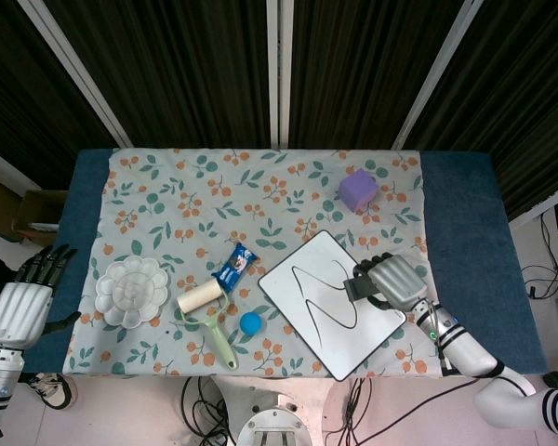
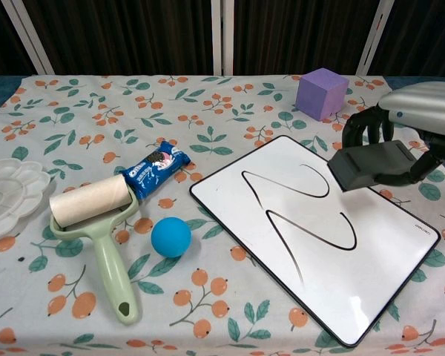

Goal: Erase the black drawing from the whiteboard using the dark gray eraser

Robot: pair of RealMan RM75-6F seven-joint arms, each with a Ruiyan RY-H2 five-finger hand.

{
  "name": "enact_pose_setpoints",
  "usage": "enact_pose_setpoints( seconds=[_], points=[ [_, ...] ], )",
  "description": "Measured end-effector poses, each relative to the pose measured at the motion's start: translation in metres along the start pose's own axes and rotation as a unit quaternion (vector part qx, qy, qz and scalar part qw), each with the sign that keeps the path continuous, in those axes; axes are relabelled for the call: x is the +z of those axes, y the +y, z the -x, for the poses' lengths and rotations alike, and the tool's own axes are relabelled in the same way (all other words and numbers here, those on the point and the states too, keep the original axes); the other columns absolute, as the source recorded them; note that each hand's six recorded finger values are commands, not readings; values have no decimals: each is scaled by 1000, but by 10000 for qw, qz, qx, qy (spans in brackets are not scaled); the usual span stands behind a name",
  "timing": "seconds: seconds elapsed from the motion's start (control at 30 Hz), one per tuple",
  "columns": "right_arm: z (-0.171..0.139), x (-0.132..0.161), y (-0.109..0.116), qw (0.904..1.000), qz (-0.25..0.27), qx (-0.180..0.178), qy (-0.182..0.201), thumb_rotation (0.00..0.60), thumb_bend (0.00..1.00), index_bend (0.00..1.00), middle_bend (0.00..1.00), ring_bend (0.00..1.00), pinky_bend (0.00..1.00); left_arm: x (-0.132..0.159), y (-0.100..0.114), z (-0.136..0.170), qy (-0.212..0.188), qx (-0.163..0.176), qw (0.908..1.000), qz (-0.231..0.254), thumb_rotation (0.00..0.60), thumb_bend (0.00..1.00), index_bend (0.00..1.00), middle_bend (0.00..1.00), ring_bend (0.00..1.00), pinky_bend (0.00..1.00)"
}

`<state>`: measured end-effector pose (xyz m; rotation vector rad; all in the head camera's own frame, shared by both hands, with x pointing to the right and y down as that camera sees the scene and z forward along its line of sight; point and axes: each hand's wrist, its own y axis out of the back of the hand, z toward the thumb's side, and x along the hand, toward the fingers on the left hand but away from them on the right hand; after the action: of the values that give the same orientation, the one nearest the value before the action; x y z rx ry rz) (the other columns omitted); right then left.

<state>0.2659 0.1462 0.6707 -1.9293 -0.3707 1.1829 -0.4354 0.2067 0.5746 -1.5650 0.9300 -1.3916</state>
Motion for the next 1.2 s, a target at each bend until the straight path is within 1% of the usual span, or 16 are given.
enact_pose_setpoints(
  seconds=[0.1, 0.23, 0.43, 0.67, 0.9, 1.2],
  points=[
    [-11, 20, -14, 9990, -269, 211, 286, 600, 289, 820, 739, 650, 768, -1, -1, 1, -4, -7, 10000, 10, 600, 0, 75, 72, 36, 161],
    [-27, 43, -33, 9961, -405, 472, 628, 600, 289, 828, 742, 655, 772, -2, -2, 1, 6, -9, 10000, 21, 600, 0, 75, 72, 36, 161],
    [-38, 60, -44, 9927, -496, 597, 919, 600, 289, 844, 750, 659, 776, -4, -5, 2, 28, -41, 10000, 20, 600, 0, 75, 73, 36, 161],
    [-36, 70, -49, 9907, -584, 623, 1057, 600, 289, 846, 750, 659, 777, -7, -3, 3, 66, -21, 10000, 20, 600, 0, 75, 72, 36, 161],
    [-23, 78, -53, 9894, -689, 662, 1096, 600, 290, 845, 750, 659, 777, -8, -4, 4, 83, -16, 10000, 36, 600, 0, 75, 72, 36, 161],
    [-6, 88, -49, 9878, -856, 595, 1158, 600, 290, 847, 753, 660, 777, -9, -2, 4, 82, 2, 10000, 51, 600, 0, 75, 72, 36, 161]
  ],
)
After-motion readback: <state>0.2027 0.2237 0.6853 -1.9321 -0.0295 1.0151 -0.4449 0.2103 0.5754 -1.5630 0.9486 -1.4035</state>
